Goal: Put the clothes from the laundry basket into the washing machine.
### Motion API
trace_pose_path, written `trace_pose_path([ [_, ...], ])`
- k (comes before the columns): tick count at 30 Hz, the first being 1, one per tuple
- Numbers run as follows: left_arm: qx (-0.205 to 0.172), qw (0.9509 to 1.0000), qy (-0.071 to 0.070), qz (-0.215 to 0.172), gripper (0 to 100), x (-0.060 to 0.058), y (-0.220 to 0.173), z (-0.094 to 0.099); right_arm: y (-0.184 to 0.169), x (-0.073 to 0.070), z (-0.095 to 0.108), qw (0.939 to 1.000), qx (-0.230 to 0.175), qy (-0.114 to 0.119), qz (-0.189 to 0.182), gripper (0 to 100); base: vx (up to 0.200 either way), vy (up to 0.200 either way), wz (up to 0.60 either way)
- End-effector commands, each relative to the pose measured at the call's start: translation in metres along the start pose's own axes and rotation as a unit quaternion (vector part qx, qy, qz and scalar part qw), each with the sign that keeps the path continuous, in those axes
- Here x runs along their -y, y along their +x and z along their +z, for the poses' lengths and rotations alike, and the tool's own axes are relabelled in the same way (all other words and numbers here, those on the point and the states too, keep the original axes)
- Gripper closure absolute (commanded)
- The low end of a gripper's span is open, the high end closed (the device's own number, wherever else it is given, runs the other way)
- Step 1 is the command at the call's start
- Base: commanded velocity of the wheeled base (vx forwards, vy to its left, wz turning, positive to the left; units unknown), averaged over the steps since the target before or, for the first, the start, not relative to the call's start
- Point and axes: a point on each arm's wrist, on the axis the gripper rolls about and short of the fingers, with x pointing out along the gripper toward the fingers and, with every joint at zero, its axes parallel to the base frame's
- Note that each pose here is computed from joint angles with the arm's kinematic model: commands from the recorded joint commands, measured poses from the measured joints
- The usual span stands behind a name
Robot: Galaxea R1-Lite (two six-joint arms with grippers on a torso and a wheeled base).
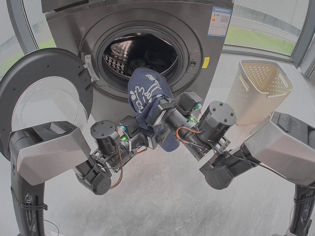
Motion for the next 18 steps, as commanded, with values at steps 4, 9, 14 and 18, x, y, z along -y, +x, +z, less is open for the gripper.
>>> trace_pose_path([
  [4,-0.001,0.9999,-0.001,0.011,0,-0.009,0.017,-0.025,-0.001,-0.010,-0.001,0.9999,-0.002,0.007,0.010,100,0.000,0.000,0.00],
  [9,0.016,0.9988,-0.002,0.046,0,-0.016,0.026,-0.027,-0.002,-0.009,-0.001,0.9999,0.002,0.008,-0.006,100,0.000,0.000,0.00],
  [14,0.037,0.9969,-0.001,0.070,100,-0.021,0.034,-0.022,-0.002,-0.009,-0.001,0.9999,0.004,0.010,-0.008,100,0.000,0.000,0.00],
  [18,0.055,0.9955,-0.008,0.077,100,-0.023,0.040,-0.016,-0.004,-0.009,-0.001,0.9999,0.001,0.010,-0.009,100,0.000,0.000,0.00],
])
